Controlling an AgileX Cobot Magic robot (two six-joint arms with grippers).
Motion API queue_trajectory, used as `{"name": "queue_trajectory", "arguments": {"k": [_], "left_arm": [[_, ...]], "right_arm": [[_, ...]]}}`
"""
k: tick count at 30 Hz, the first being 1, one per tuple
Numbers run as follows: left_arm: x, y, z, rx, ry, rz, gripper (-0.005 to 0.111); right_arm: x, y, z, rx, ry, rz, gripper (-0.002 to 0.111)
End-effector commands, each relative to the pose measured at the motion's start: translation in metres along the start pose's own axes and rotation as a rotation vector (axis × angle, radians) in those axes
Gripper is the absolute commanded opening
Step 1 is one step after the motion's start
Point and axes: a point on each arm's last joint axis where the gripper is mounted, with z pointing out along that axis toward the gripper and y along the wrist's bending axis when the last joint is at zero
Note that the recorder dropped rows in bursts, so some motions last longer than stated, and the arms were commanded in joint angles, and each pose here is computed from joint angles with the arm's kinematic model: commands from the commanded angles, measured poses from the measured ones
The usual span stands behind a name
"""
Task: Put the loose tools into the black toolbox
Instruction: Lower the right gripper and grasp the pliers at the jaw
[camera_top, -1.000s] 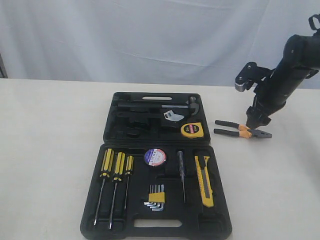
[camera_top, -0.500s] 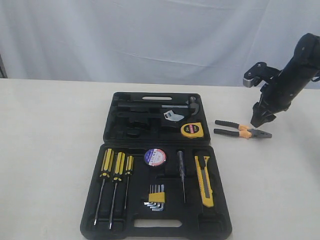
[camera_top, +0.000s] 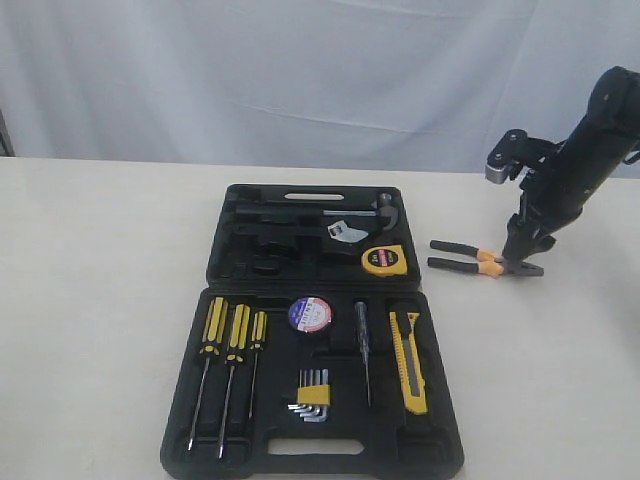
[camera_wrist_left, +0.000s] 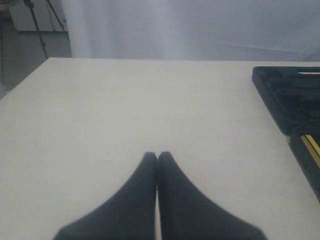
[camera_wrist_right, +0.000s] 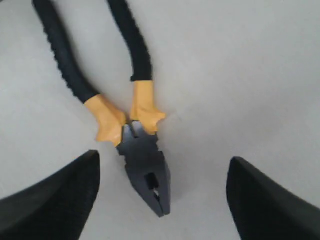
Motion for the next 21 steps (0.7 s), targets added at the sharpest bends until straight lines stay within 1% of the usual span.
{"name": "queue_trajectory", "arguments": {"k": [1,5,11,21], "left_arm": [[0.000,0.000,0.000,0.005,-0.004,-0.005,0.000],[0.000,0.000,0.000,0.005,-0.004,-0.005,0.000],[0.000,0.000,0.000,0.005,-0.004,-0.005,0.000],[0.000,0.000,0.000,0.005,-0.004,-0.005,0.000]], "right_arm": [[-0.004,0.004,-0.002,-0.032,-0.019,-0.067,0.073],[-0.006,0.005,-0.001,-0.042,-0.038,-0.087,0.073],[-0.005,0.004,0.006,-0.042,-0.035,-0.157,0.073],[-0.002,0.002,0.025,-0.036,-0.030,-0.166,0.073]]}}
